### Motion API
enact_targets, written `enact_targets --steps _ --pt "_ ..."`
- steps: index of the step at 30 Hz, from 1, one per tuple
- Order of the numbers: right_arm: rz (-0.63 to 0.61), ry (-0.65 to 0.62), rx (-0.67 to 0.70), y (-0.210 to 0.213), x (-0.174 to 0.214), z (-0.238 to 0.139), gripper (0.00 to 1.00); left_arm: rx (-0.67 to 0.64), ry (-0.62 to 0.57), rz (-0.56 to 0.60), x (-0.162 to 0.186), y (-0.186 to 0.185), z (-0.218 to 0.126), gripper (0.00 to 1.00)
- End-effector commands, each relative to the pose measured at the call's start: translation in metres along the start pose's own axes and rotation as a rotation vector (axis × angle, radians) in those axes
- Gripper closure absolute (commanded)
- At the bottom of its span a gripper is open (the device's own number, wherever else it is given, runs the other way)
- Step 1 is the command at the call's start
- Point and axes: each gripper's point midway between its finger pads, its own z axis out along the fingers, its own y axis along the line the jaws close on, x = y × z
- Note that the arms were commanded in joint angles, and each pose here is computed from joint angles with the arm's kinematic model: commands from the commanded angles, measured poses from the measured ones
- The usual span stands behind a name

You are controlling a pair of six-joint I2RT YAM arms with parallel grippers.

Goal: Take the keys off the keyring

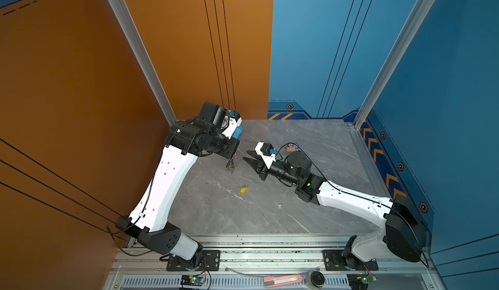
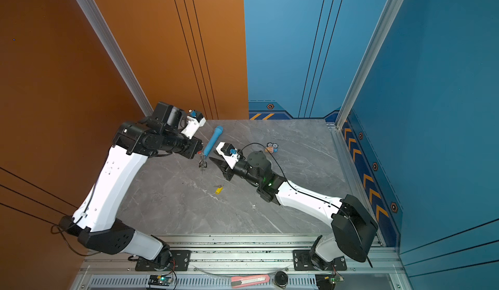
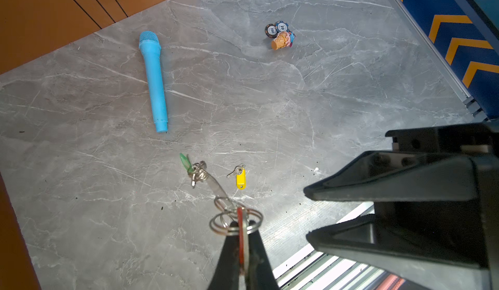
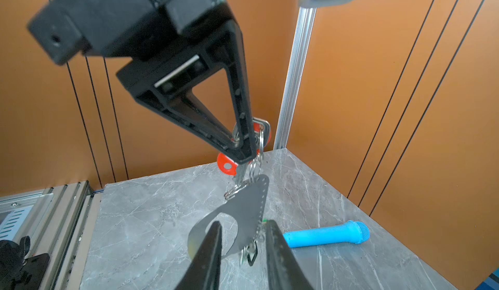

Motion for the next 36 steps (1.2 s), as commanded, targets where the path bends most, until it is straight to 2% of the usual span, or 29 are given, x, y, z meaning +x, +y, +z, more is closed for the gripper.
enact_targets --steps 1,18,25,32,36 --pt "0.036 0.010 0.027 -0.004 -0.006 0.010 0.69 0.002 -0.024 0.000 -0.002 -0.001 -0.007 1.00" --pt "0.059 0.051 0.064 -0.018 0.001 0.034 0.70 0.015 -0.017 0.006 0.000 -0.007 -0.006 1.00" --pt "0.088 0.016 0.075 -0.024 -0.006 0.035 0.72 0.016 -0.007 0.009 0.003 -0.007 -0.004 1.00" --pt "0.095 0.016 0.059 -0.022 -0.005 0.037 0.77 0.022 -0.010 0.011 0.002 -0.008 -0.004 1.00" --pt "0.087 0.036 0.048 -0.020 -0.001 0.039 0.84 0.027 -0.013 0.013 0.000 -0.010 -0.005 1.00"
